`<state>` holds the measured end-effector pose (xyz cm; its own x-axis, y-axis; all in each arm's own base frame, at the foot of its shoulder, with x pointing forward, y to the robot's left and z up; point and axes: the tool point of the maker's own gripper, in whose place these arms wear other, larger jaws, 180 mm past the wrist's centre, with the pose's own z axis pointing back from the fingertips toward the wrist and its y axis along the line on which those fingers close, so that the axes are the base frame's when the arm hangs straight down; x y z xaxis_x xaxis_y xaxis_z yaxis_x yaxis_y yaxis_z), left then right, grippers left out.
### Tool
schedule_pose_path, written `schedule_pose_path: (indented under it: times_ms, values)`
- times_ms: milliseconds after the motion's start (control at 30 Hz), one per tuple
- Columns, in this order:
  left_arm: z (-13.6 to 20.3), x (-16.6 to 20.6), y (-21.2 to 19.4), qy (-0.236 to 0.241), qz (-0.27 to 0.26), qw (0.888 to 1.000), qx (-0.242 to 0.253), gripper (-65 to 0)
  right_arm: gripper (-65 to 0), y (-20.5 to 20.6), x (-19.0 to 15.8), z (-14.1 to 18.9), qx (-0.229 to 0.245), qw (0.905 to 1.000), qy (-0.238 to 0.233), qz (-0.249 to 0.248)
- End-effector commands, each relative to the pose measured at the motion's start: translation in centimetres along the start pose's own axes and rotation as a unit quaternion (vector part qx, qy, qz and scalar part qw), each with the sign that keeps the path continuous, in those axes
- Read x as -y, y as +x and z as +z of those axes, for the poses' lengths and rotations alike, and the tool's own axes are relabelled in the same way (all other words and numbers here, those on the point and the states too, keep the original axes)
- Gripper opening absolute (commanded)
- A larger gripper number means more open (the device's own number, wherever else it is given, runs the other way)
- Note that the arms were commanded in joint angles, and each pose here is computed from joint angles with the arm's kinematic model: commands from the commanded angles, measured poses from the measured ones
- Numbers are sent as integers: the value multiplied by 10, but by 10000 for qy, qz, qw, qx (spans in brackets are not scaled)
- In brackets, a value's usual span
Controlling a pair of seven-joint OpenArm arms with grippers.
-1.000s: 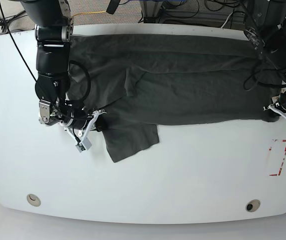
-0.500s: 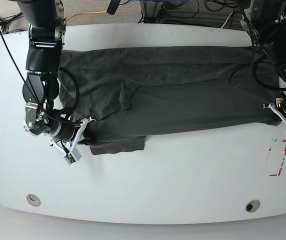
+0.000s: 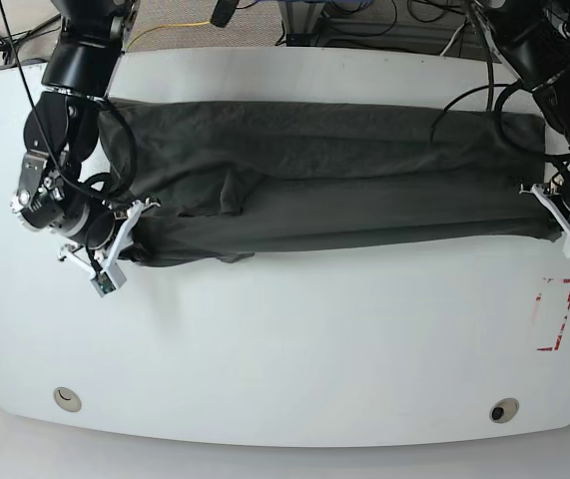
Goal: Fold the T-shirt properly
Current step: 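Lift the grasped edge with both grippers and fold it over the folded hem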
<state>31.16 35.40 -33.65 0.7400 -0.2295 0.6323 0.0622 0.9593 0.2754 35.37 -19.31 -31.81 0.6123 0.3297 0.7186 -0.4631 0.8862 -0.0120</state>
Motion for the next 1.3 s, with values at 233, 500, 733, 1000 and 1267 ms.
schedule_pose_path:
  times_ms: [233, 500, 733, 1000, 1267]
  values:
    - [6, -12, -5, 193, -86, 9998, -63, -650, -650, -24, -23, 40, -239, 9976, -298, 577]
    - [10, -9, -17, 199, -165, 9995, -180, -650, -650, -83, -42, 54, -813, 9959, -191, 353]
    - [12, -1, -49, 92, -262, 9982, -532, -650, -512, -105, -41, 61, -968, 9949, -286, 12]
    - [16, 16, -69, -64, -608, 9950, -789, -532, -241, -118, -52, 62, -1086, 9939, -173, -98]
    - [18, 21, -73, -123, -729, 9937, -842, -267, -228, -94, -54, 56, -627, 9971, -256, -360]
